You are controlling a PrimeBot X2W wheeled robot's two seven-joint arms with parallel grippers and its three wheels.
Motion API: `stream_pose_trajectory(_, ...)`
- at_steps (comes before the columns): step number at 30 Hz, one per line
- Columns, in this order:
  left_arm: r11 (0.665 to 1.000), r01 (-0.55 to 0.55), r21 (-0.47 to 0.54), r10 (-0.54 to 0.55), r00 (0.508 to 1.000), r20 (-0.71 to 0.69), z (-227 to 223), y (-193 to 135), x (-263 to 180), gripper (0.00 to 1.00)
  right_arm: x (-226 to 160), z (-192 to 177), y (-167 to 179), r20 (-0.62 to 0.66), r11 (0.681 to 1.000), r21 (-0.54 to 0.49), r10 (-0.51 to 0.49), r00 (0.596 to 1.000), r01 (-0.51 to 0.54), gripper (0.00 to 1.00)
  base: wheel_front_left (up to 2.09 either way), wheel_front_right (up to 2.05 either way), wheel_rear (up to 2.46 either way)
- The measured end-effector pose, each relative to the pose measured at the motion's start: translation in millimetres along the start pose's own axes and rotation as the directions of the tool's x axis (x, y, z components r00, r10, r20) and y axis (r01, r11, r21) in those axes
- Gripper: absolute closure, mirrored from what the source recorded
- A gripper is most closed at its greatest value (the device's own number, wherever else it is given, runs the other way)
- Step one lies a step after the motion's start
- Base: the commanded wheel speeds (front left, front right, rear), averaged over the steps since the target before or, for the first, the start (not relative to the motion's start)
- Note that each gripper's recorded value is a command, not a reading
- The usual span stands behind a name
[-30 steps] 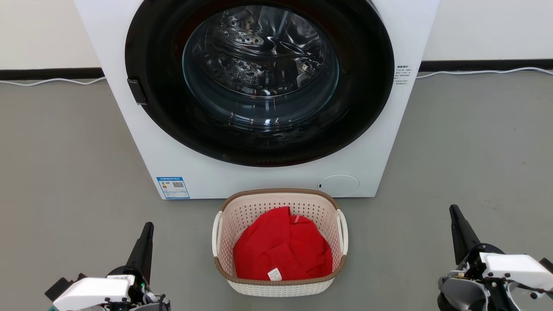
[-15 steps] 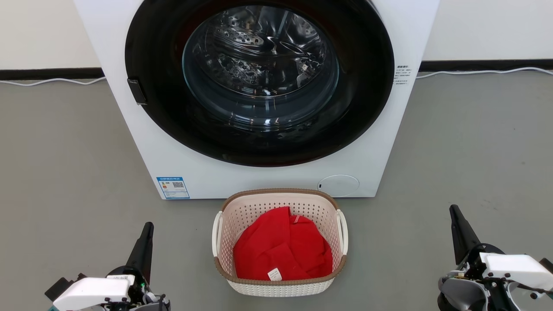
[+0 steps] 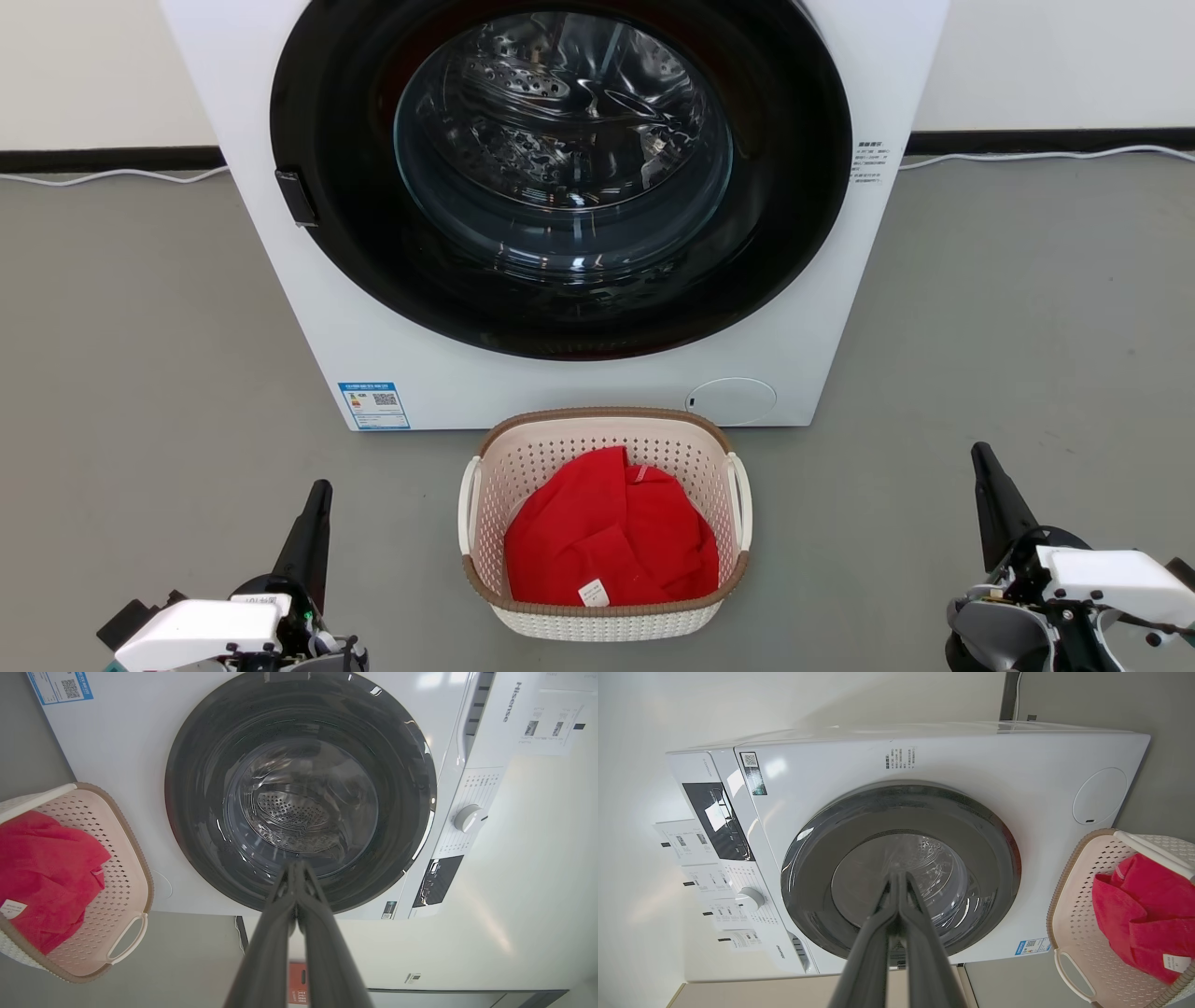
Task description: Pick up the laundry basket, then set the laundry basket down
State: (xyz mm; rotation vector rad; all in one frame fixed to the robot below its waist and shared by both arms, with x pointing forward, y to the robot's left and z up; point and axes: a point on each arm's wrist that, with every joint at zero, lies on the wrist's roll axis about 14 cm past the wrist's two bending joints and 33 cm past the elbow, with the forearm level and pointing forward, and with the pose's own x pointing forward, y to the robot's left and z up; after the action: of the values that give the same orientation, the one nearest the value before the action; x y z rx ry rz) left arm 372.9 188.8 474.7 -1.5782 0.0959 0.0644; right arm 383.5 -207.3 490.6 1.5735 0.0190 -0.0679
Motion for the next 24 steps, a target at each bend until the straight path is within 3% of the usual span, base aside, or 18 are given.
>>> stream_pose_trajectory(24,1.000,0.000,0.000,0.000,1.000,0.000,0.1,-0.1,0.0,1.00,-2.7,0.4,-4.1,0.001,1.000,0.000,-0.011,1.000,0.011,1.00,0.00,0.00,0.00)
